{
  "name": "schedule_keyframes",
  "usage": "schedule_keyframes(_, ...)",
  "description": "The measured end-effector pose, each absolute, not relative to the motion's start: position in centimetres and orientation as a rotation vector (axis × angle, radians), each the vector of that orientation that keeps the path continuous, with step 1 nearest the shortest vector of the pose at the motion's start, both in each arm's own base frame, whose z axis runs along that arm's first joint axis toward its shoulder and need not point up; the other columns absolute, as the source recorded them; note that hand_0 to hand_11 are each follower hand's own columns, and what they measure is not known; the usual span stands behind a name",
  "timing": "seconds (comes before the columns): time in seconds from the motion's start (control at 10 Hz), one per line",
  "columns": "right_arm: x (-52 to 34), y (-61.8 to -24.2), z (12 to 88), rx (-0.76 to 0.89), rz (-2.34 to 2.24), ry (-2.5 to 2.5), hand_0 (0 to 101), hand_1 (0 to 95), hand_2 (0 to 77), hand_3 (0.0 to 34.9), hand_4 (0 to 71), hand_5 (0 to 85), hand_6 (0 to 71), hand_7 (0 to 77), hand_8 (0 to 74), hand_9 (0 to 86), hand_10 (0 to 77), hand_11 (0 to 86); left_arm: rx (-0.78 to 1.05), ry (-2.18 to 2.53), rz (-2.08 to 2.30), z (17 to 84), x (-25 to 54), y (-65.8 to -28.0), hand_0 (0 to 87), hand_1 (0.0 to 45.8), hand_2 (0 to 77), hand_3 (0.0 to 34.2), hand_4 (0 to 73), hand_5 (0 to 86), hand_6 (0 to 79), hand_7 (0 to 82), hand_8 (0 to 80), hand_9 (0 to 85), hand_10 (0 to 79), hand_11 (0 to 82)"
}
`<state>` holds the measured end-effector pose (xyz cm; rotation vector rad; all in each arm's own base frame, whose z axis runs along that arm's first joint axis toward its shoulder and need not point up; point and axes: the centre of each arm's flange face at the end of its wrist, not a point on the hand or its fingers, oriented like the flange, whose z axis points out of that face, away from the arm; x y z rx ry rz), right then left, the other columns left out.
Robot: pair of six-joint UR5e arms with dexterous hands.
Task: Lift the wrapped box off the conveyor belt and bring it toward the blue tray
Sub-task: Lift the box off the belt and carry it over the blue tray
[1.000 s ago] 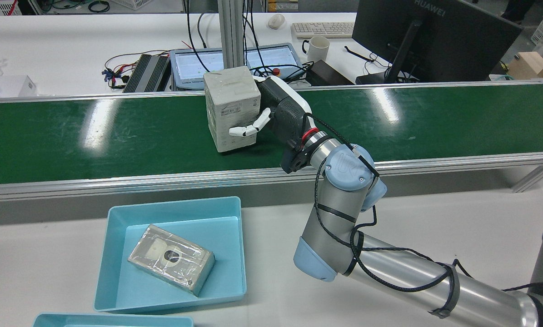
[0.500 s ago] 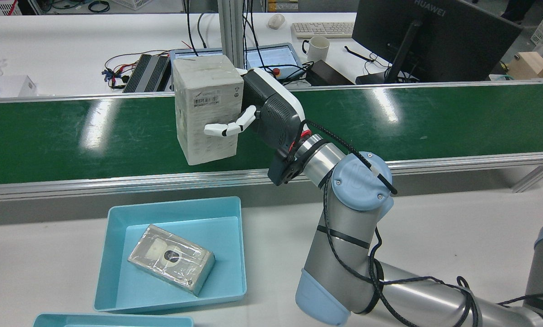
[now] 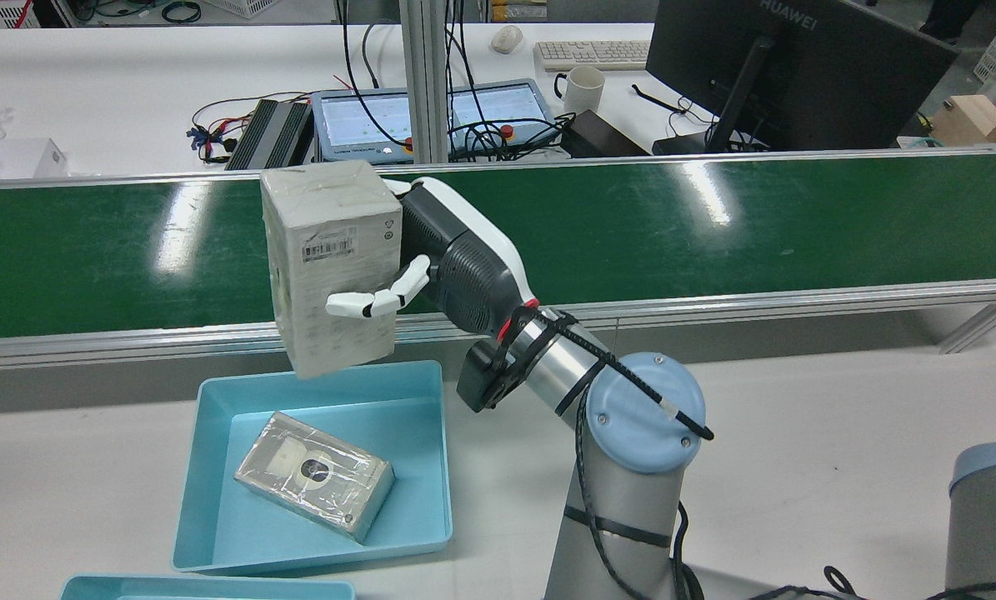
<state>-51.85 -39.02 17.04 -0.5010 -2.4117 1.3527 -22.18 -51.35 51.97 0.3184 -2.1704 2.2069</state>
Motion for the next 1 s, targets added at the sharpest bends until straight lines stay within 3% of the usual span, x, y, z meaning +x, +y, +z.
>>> schedule_keyframes(0.4, -53.9, -39.2, 20.7, -0.419, 1.365, -2.324, 48, 2.2, 39.8, 0.0, 31.6, 38.7, 39.3, 36.5, 58.9, 34.9, 63.3, 30.0, 0.318, -2.170, 2.207, 52.0, -22.2, -51.4, 0.0, 0.0, 0.5, 0.0, 0.0, 1.1, 0.5, 0.5, 0.5, 0.5, 0.0, 0.5)
schedule_keyframes(0.5, -54.0, -39.2, 21.2, -0.415, 1.366, -2.314, 48, 2.2, 39.8, 0.0, 26.7, 43.1, 39.3, 36.5, 55.6, 37.1, 50.2, 40.9, 0.318, -2.170, 2.207, 52.0, -22.2, -51.4, 0.0, 0.0, 1.1, 0.0, 0.0, 1.1, 0.5, 0.5, 0.5, 0.5, 0.0, 0.5)
schedule_keyframes(0.6, -54.0, -39.2, 21.8, -0.417, 1.367, -2.304, 48, 2.2, 39.8, 0.0, 26.7, 43.1, 39.3, 36.5, 55.6, 37.1, 50.2, 40.9, 0.318, -2.170, 2.207, 52.0, -22.2, -51.4, 0.0, 0.0, 1.1, 0.0, 0.0, 1.1, 0.5, 0.5, 0.5, 0.5, 0.0, 0.5)
schedule_keyframes(0.7, -54.0, -39.1, 22.4, -0.423, 1.371, -2.294, 48, 14.2, 22.4, 0.0, 11.5, 42.5, 31.1, 37.1, 36.0, 38.7, 25.6, 29.5, 0.318, -2.170, 2.207, 52.0, -22.2, -51.4, 0.0, 0.0, 1.1, 0.0, 0.0, 1.1, 0.5, 0.5, 0.5, 0.5, 0.5, 0.5)
schedule_keyframes(0.8, -53.8, -39.1, 23.0, -0.434, 1.374, -2.286, 45, 19.6, 19.1, 2.4, 3.3, 19.1, 25.6, 33.3, 26.2, 31.6, 14.7, 20.7, 0.318, -2.170, 2.207, 52.0, -22.2, -51.4, 0.0, 0.0, 0.5, 0.0, 0.0, 1.1, 0.5, 0.5, 0.5, 0.5, 0.5, 0.5)
schedule_keyframes(0.9, -53.8, -38.9, 23.3, -0.460, 1.367, -2.278, 45, 19.6, 19.1, 2.4, 3.3, 19.1, 25.6, 33.3, 26.2, 31.6, 14.7, 20.7, 0.318, -2.170, 2.207, 52.0, -22.2, -51.4, 0.0, 0.0, 0.5, 0.0, 0.0, 1.1, 0.5, 0.5, 0.5, 0.5, 0.5, 0.5)
schedule_keyframes(1.0, -53.8, -38.8, 23.4, -0.491, 1.361, -2.272, 43, 9.3, 15.8, 6.6, 1.6, 6.5, 16.9, 27.3, 14.7, 21.3, 2.7, 14.2, 0.318, -2.170, 2.207, 52.0, -22.2, -51.4, 0.0, 0.0, 0.5, 0.0, 0.0, 0.5, 0.5, 0.5, 0.5, 0.5, 0.0, 0.5)
